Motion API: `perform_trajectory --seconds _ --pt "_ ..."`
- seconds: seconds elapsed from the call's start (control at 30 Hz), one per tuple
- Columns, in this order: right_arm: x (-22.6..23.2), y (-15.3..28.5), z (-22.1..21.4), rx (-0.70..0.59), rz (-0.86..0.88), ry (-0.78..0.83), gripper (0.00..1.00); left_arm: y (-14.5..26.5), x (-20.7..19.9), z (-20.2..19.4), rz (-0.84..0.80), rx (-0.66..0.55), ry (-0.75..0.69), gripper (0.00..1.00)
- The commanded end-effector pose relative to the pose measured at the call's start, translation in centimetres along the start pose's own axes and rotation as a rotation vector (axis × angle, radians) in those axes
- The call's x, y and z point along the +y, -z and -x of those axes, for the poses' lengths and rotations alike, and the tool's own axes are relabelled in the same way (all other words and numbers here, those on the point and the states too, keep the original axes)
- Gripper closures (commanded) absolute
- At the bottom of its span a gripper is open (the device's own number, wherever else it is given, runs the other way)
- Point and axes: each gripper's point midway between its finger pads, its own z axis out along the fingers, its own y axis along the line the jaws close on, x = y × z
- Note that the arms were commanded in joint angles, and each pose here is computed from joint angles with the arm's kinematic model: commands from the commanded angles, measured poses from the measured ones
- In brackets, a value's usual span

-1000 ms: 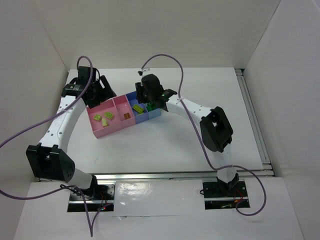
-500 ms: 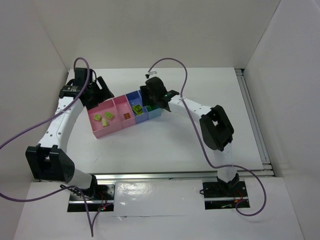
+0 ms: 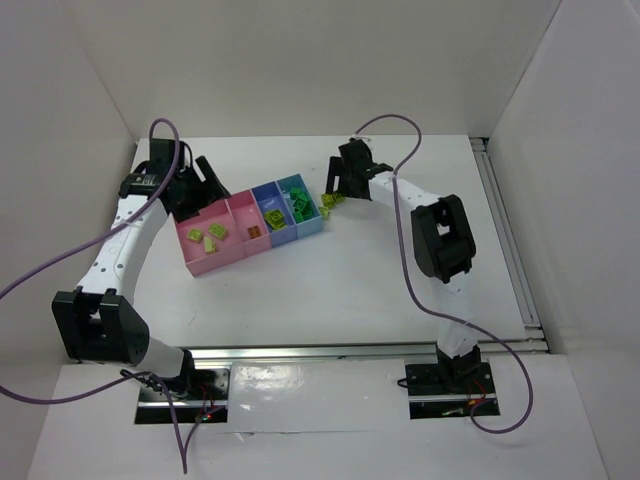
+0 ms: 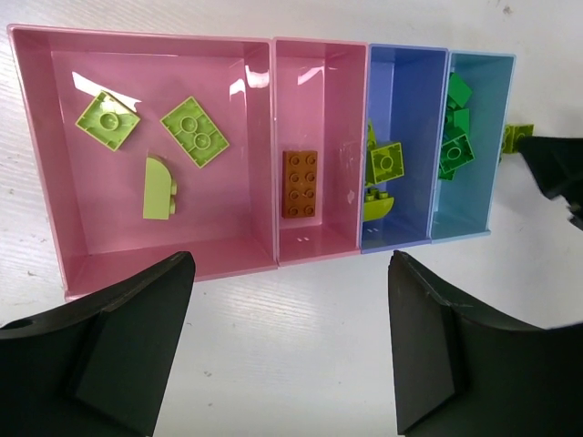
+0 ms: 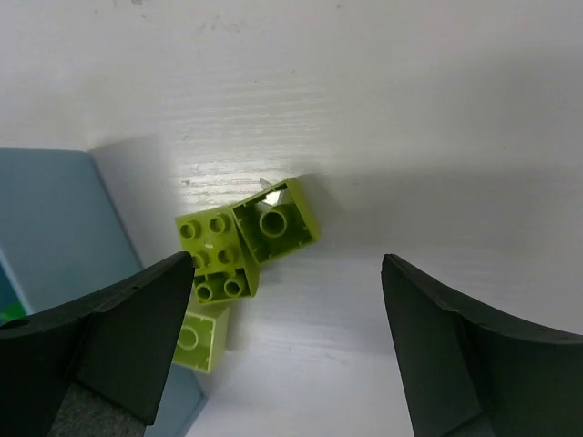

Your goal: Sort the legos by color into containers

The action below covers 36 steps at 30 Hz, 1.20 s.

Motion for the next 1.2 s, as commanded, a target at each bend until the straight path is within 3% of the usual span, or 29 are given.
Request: perform_trajectory --seconds 0.0,0.17,0.4,0.87,1.03,1.17 --pt "1.7 -1.4 -0.2 0.021 0.027 0.012 0.08 -0.1 -0.9 0.3 -0.041 -0.008 -0.023 0.11" --pt "2.6 -3.0 -0.1 0.027 0.056 0.022 0.00 -0.6 -1.3 0.3 -0.045 -0.004 -0.040 0.11" --pt "2.6 -4.9 -1.3 0.060 0.025 0.057 0.00 -0.9 -1.8 0.5 -0.051 -0.001 -0.046 0.11" --pt "-3.6 -1.8 -2.0 0.048 -0.111 0.032 0.30 -1.8 -2.9 -0.3 -0.065 0.032 -0.067 0.13" --pt "-5.6 0.9 -1.5 0.024 -0.131 0.009 0.33 -1.7 -4.0 -0.5 -0.090 0.038 -0.084 0.13" --pt "-7.6 1.9 -3.6 0.069 -0.152 0.013 0.34 -1.8 -4.5 -0.6 -0.097 0.041 -0.103 0.13"
